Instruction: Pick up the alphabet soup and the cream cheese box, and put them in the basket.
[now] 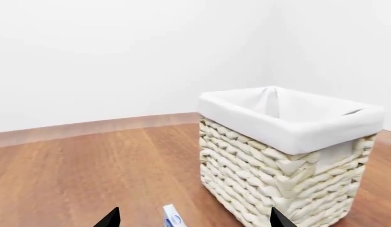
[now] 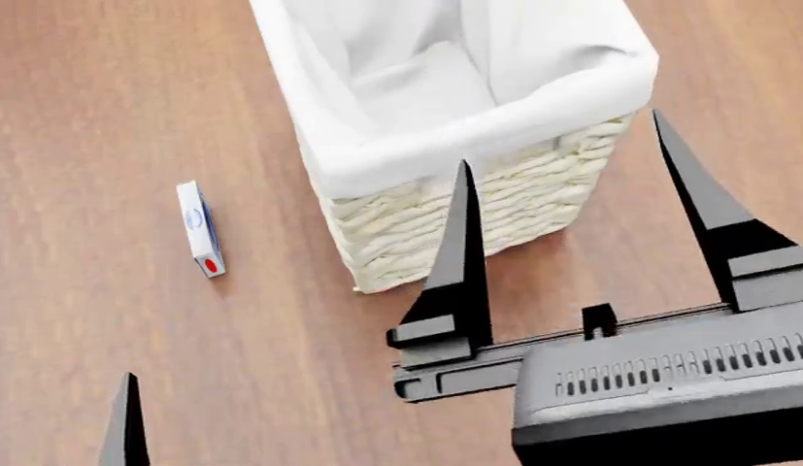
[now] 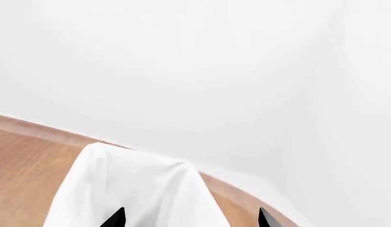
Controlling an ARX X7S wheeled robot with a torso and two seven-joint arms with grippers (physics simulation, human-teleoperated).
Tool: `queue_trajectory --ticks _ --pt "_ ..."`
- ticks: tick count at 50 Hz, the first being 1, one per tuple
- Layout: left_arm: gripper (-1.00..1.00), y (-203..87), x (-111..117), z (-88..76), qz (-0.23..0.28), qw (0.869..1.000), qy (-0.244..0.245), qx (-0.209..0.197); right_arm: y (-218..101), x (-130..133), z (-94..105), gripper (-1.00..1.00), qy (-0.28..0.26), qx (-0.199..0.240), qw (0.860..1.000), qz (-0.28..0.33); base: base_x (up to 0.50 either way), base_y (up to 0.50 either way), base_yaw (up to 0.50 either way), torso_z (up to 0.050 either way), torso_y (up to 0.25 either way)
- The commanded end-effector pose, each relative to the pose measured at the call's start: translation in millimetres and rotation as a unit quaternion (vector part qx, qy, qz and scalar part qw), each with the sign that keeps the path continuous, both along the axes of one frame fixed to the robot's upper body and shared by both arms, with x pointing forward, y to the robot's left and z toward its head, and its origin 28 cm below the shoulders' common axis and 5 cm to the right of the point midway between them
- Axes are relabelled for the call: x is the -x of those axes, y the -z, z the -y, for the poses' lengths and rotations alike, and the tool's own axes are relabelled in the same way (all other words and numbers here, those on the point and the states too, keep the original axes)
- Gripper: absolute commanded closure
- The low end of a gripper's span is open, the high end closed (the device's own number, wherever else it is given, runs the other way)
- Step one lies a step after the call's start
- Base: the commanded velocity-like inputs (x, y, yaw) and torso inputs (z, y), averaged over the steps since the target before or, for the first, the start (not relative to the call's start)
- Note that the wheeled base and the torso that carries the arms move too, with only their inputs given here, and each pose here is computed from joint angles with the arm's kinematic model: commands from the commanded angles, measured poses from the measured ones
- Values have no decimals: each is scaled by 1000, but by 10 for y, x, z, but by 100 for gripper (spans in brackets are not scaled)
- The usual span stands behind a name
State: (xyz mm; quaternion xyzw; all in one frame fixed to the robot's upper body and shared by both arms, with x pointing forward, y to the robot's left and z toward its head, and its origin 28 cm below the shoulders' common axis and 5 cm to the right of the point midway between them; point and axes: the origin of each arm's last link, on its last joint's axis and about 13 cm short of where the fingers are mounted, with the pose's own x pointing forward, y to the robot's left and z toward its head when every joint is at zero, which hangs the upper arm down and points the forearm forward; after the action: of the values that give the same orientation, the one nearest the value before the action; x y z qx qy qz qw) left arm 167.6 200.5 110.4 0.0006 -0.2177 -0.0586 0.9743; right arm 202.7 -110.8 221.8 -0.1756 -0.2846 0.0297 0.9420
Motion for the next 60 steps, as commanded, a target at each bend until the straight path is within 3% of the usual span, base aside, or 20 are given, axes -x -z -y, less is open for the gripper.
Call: queue_trajectory --ticks 1,14,26,35,41,44,45,48,60 --pt "-100 -6 -14 12 1 1000 4 -4 360 310 -4 -100 -2 -22 999 27 0 0 0 0 0" --pt "-100 -46 -61 -4 0 1000 0 14 708 323 -38 -100 -10 -49 999 -3 0 0 0 0 0" --pt "-100 -124 -143 -21 5 1000 -8 11 836 337 -11 -100 -1 -66 997 -30 0 0 0 0 0" --pt "-100 -171 -493 24 -7 1000 18 23 860 331 -15 -100 -1 -71 997 -35 0 0 0 0 0" --pt "-100 -57 -957 38 -40 999 26 20 878 338 -11 -100 -1 -68 997 -45 0 0 0 0 0" --pt "-100 -71 -1059 28 -61 997 34 31 885 332 -3 -100 1 -68 997 -47 0 0 0 0 0" --pt "-100 -115 -1081 21 -71 994 51 63 883 332 -2 -100 1 -69 997 -47 0 0 0 0 0" --pt "-100 -171 -1166 27 -67 996 42 47 878 325 -9 -100 -9 -78 995 -57 0 0 0 0 0" --pt "-100 -126 -1556 59 -118 990 43 66 892 345 6 -100 -5 -75 995 -59 0 0 0 0 0"
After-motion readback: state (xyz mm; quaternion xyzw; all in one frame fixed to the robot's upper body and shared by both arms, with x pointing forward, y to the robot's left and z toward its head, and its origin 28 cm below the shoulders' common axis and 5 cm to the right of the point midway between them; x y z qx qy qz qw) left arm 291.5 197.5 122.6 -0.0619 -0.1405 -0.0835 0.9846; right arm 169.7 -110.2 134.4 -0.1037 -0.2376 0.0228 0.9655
